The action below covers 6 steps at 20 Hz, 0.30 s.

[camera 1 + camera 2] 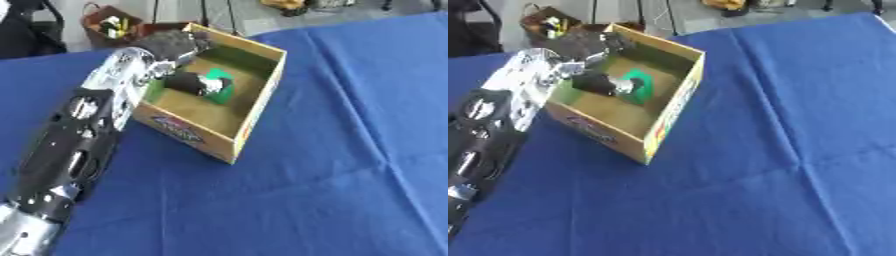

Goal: Pick up objects on the table and place them in the box.

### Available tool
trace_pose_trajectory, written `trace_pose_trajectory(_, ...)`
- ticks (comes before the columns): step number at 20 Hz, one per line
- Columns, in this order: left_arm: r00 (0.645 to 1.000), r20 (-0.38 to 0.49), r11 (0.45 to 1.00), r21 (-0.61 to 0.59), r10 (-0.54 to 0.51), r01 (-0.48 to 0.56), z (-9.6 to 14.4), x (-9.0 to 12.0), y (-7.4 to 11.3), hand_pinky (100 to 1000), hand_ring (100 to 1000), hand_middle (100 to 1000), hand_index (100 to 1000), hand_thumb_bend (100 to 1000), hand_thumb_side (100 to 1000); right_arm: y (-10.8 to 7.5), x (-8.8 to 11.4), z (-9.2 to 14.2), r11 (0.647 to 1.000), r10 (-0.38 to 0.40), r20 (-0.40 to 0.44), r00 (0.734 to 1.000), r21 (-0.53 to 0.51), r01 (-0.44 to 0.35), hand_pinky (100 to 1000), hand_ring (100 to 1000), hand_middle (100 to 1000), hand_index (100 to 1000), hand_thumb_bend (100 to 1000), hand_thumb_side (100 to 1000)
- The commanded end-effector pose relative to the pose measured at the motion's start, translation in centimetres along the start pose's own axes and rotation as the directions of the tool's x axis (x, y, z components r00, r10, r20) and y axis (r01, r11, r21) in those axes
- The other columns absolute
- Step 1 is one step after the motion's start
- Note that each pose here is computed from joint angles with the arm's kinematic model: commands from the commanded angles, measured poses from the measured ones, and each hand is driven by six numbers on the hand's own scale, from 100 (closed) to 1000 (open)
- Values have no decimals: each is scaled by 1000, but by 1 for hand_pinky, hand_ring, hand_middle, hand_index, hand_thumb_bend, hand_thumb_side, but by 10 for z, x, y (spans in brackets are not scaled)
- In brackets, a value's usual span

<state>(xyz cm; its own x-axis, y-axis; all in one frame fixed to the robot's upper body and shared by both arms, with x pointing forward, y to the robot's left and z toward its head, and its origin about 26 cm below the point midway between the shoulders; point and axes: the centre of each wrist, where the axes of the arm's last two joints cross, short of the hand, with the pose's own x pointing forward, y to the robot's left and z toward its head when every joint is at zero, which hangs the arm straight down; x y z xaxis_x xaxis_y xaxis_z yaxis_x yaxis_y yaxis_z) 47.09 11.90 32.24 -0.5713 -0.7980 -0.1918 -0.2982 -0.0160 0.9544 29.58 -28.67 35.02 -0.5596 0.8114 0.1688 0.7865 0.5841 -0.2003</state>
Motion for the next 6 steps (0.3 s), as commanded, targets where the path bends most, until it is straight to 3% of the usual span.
trace_pose_trajectory(1,999,-46,982,186,29,-20,17,-23,42,860,808,804,987,292,1000,-9,1,-6,999,4,16,1000,-34,-4,775,789,695,683,100,979)
trace_pose_trajectory(6,992,-108,938,344,71,-30,63,-69,52,816,790,814,1000,205,1000,-11,-3,-3,998,4,21,1000,-65,-2,773,796,710,713,100,986)
